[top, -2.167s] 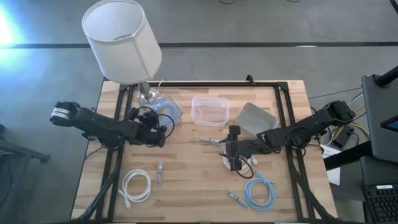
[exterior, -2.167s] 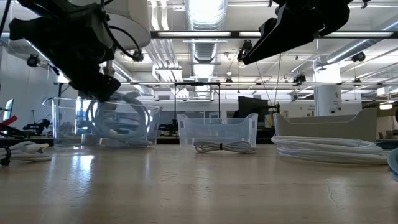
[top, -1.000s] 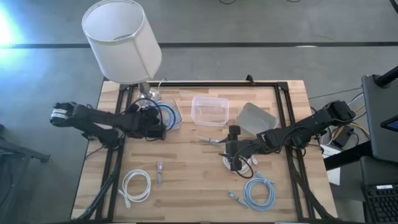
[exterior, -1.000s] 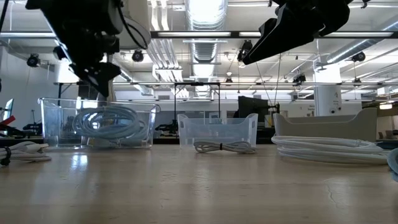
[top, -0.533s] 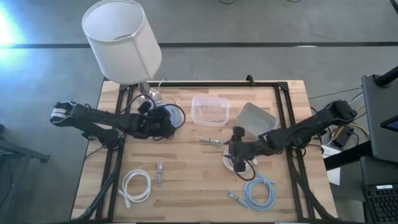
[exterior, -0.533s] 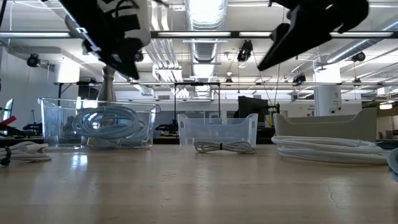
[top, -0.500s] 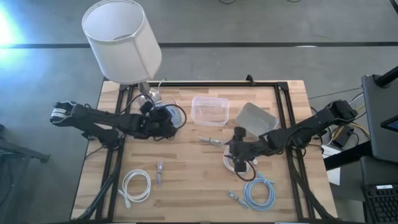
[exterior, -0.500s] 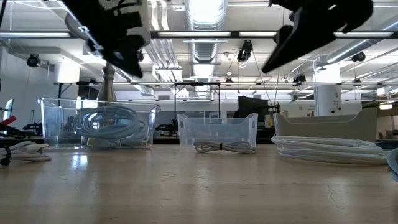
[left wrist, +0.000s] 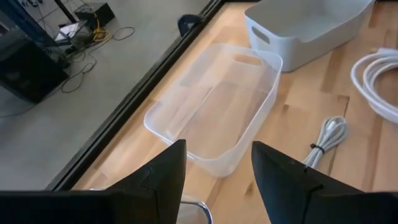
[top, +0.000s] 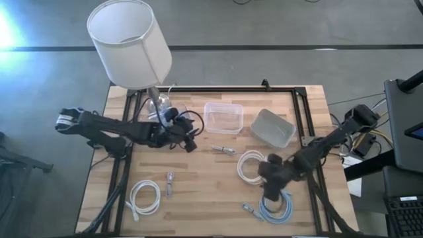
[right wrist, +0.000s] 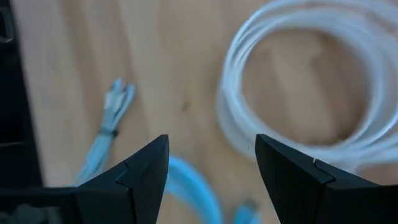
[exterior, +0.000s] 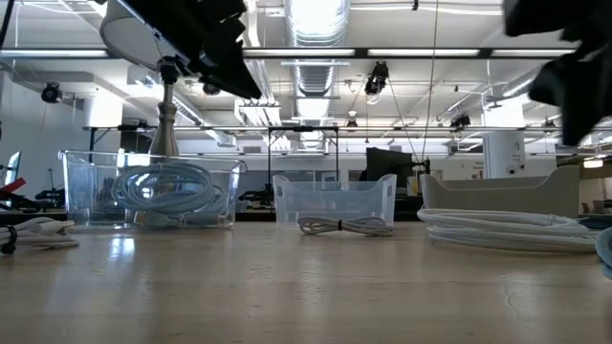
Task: Pick & Place USB Port
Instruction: Put the blue HDMI cable into the left transparent bin
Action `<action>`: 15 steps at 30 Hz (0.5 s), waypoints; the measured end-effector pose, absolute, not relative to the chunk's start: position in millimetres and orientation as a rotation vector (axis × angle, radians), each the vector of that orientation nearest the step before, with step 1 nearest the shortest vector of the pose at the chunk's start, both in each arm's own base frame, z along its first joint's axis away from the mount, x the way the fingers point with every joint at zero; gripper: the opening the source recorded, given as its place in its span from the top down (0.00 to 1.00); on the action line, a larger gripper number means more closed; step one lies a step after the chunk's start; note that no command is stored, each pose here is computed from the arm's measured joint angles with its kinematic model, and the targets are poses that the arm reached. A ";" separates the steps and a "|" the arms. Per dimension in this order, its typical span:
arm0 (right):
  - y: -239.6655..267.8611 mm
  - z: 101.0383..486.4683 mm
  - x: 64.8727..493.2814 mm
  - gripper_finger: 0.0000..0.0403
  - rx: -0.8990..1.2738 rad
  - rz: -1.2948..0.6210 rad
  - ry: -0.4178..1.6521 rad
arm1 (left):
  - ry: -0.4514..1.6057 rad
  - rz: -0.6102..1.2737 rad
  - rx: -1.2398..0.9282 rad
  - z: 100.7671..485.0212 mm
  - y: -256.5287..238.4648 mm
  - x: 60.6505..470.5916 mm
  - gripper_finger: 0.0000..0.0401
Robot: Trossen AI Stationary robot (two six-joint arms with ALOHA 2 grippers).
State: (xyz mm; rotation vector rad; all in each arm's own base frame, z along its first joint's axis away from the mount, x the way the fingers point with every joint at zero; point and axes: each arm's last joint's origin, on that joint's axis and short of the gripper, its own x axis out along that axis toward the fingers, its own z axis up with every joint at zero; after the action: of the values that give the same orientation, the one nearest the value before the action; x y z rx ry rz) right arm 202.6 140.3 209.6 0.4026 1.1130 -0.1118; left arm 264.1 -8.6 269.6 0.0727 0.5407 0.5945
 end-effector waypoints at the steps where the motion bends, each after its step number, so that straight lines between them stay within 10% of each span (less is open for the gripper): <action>1: 145.4 209.6 198.9 0.42 0.421 -0.110 1.117 | 0.547 0.593 0.079 268.4 -8.7 264.9 0.54; 15: 166.0 188.0 157.0 0.42 0.573 -0.239 1.294 | 0.546 0.650 0.104 262.5 -5.2 271.4 0.54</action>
State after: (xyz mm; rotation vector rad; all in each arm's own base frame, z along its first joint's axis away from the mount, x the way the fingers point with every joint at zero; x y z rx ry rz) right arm 157.0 166.0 188.0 0.5730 1.2942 -0.2395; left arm 271.4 -5.2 262.5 0.1038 0.5464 0.6498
